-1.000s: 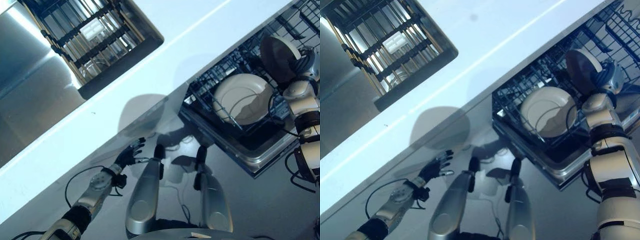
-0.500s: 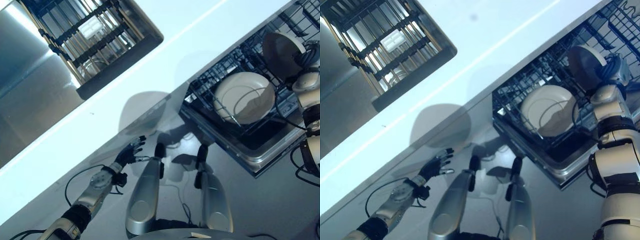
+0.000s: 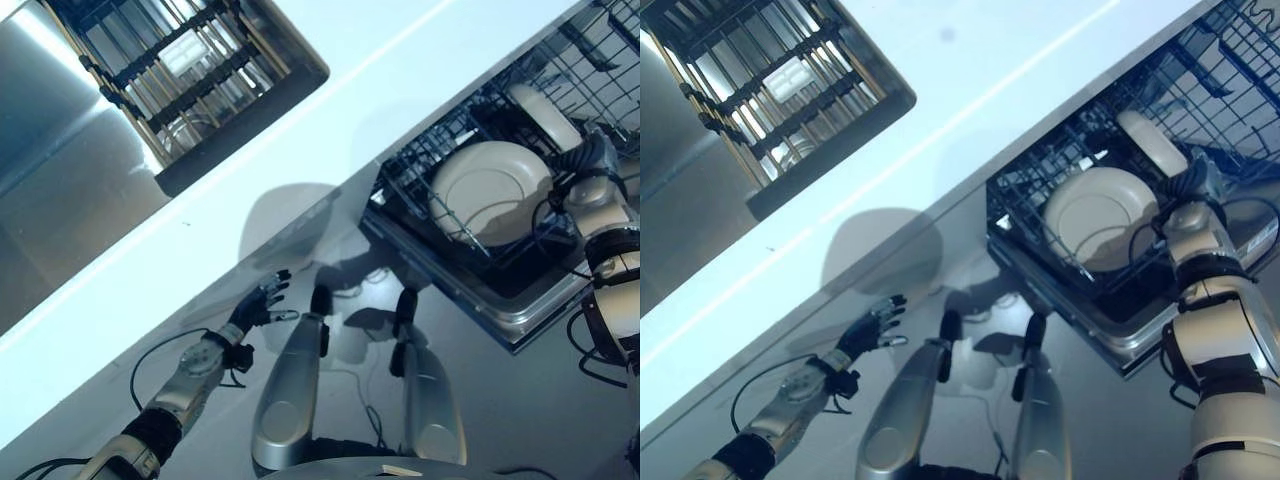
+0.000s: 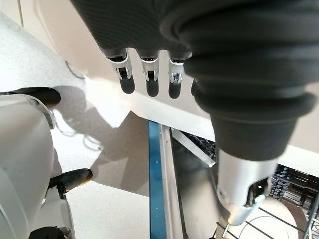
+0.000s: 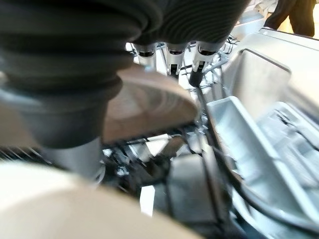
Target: Pick up plates and place into dishwasher.
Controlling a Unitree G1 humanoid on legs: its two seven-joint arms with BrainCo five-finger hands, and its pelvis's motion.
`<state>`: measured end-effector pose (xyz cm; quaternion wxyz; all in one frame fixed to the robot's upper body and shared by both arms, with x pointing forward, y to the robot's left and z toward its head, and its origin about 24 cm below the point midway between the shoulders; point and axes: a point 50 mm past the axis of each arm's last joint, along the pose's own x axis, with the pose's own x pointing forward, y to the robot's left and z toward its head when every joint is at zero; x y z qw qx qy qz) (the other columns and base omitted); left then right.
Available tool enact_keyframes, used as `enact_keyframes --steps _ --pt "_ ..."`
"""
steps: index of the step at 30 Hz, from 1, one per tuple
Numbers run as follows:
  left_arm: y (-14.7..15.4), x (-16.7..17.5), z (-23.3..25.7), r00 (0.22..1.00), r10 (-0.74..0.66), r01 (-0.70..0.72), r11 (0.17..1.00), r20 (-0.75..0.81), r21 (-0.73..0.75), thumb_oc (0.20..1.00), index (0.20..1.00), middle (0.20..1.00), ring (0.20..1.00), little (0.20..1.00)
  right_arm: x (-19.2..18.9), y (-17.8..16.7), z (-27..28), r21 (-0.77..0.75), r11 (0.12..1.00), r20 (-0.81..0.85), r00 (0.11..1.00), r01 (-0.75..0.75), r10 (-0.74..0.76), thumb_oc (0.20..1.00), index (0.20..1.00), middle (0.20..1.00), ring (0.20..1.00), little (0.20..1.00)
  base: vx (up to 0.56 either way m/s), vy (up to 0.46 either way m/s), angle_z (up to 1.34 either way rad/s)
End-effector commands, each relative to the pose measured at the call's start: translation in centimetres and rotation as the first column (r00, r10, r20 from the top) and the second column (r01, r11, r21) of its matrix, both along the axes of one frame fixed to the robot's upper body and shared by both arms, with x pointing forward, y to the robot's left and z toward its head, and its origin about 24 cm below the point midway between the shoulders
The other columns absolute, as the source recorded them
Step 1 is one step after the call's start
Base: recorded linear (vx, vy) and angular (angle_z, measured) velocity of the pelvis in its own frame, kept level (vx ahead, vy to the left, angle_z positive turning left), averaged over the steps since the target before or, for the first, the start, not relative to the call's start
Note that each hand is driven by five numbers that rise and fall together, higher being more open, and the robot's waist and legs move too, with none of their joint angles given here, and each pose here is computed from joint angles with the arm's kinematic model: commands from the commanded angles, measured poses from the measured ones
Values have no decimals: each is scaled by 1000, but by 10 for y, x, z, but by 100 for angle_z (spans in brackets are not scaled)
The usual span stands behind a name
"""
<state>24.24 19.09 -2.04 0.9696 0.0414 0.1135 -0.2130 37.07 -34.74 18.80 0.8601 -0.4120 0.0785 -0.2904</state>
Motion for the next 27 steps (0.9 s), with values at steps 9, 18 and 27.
enact_keyframes --steps 9,18,27 --pt "-6 -7 6 999 -21 23 999 42 -46 1000 1000 1000 1000 1000 -9 -18 29 -76 996 74 997 40 -34 1000 1000 1000 1000 1000 0 0 0" --pt "-5 -9 4 999 -20 21 999 33 -42 1000 1000 1000 1000 1000 -9 -17 32 -80 996 98 995 31 -23 1000 1000 1000 1000 1000 0 0 0" --pt "5 -12 3 1000 1 0 999 24 -34 1000 1000 1000 1000 1000 -14 -21 24 -25 997 47 996 -69 70 1000 1000 1000 1000 1000 0 0 0"
